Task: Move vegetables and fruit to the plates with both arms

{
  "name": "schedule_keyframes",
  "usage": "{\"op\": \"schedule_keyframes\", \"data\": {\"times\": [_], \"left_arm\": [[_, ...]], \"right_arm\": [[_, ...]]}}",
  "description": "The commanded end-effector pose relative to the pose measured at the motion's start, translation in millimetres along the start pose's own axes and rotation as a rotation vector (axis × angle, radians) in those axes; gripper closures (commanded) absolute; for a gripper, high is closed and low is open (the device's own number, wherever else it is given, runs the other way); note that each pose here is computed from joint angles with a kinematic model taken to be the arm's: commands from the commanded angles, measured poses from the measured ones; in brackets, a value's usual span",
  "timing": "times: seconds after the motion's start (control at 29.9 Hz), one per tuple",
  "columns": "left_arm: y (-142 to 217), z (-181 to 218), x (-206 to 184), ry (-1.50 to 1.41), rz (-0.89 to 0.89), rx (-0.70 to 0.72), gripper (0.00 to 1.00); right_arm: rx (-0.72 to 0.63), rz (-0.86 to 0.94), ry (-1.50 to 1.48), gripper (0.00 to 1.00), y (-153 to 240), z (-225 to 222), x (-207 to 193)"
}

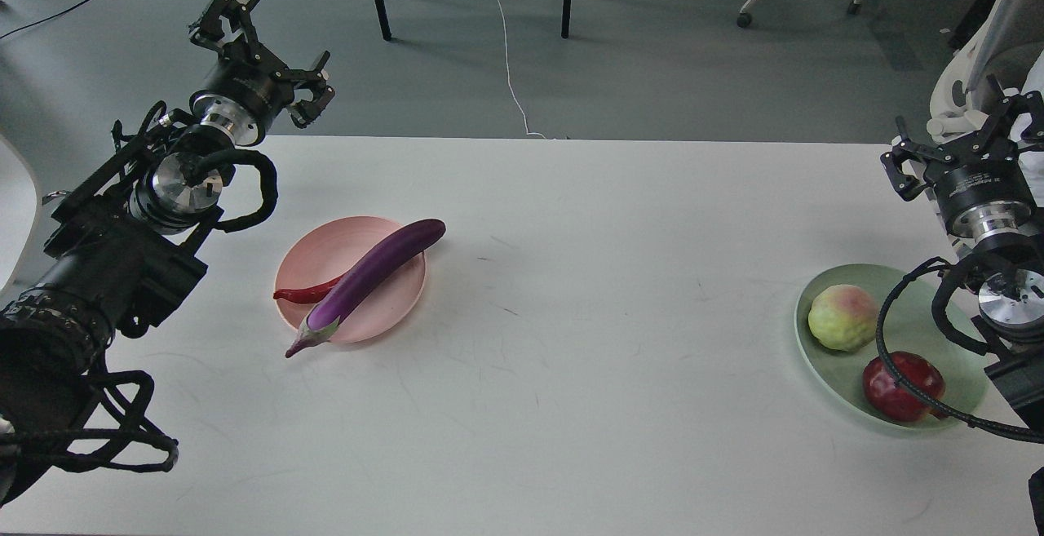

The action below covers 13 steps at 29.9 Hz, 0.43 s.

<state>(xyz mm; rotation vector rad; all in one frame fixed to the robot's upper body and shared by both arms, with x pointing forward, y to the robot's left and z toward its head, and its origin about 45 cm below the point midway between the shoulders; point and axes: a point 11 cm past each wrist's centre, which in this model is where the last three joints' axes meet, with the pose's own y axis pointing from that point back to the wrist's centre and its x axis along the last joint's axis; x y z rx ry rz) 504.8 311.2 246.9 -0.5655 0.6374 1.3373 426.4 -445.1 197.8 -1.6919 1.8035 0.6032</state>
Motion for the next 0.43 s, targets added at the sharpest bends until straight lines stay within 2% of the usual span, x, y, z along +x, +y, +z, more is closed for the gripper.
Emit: {"op": "schedule_keyframes", "data": {"times": [0.0,0.4], "left_arm": [[4.0,-8.8,4.8,0.07,-0.003,-0.011,0.02],[2.8,-13.3,-5.5,0.099,-0.059,-0.033,0.02]], "right_arm": [[0.004,-0.007,-0.036,0.01,-2.8,10.2,-6.9],[0.006,-0.028,-0.028,0.01,-9.6,6.1,-15.6]]}}
